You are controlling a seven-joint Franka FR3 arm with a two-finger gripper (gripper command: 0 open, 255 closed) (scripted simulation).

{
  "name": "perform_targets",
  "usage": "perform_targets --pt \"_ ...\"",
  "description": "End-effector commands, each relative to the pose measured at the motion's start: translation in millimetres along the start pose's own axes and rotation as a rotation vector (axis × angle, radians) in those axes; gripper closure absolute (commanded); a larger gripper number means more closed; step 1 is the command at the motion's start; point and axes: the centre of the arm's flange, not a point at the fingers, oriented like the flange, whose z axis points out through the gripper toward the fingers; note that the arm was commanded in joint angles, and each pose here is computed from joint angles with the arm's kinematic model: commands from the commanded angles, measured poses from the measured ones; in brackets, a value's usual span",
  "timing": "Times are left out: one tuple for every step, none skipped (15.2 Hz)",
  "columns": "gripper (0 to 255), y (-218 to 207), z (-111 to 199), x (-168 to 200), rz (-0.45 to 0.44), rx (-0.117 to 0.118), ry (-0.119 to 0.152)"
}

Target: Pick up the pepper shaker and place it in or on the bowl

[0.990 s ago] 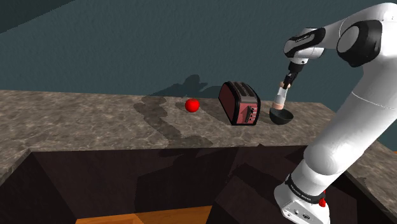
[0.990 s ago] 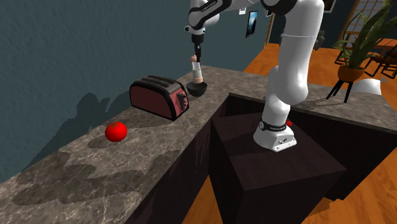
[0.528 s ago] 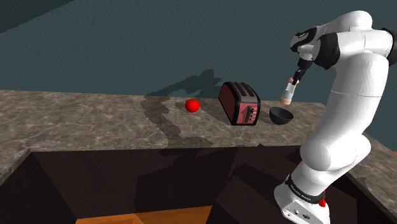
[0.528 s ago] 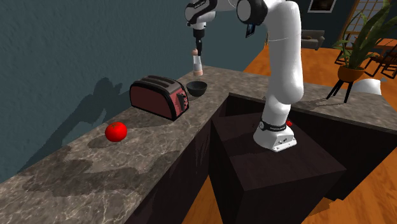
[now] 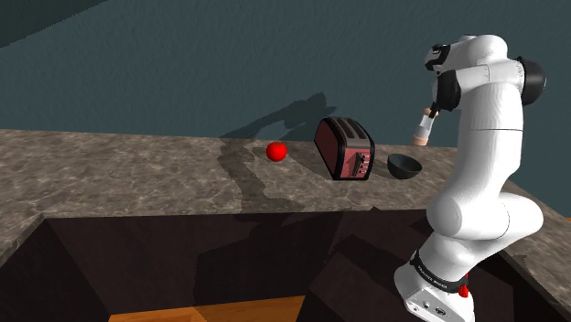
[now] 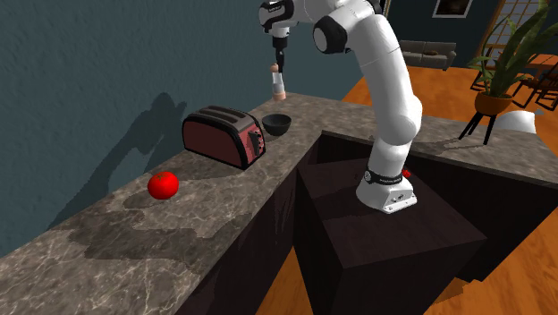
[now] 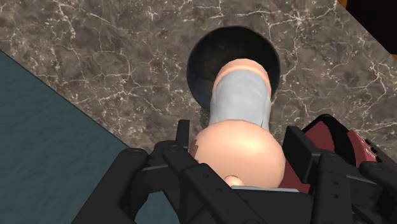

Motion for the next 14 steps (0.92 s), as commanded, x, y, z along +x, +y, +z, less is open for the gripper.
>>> perform_targets --pt "255 2 9 -1 -0.001 0.0 0.001" --pt "255 1 14 -1 -0.001 0.0 0.001" --pt "255 0 19 0 -0.001 0.0 0.001" --pt "255 -1 25 0 -0.001 0.0 0.001" --pt "255 -1 30 0 -0.001 0.0 0.001" --pt "255 -2 35 0 -0.001 0.0 0.001" --pt "255 -3 40 0 -0.001 0.0 0.001" --pt "255 -4 46 0 -0.001 0.0 0.001" --pt "255 -4 51 0 -0.001 0.0 0.001" --pt "255 -5 56 0 -0.001 0.0 0.001" --pt "255 -6 61 0 -0.001 0.0 0.001" --pt "255 -7 66 0 -0.001 0.0 0.001" --pt "255 -8 72 0 -0.001 0.0 0.001" --pt "255 -8 77 0 -0.001 0.0 0.001"
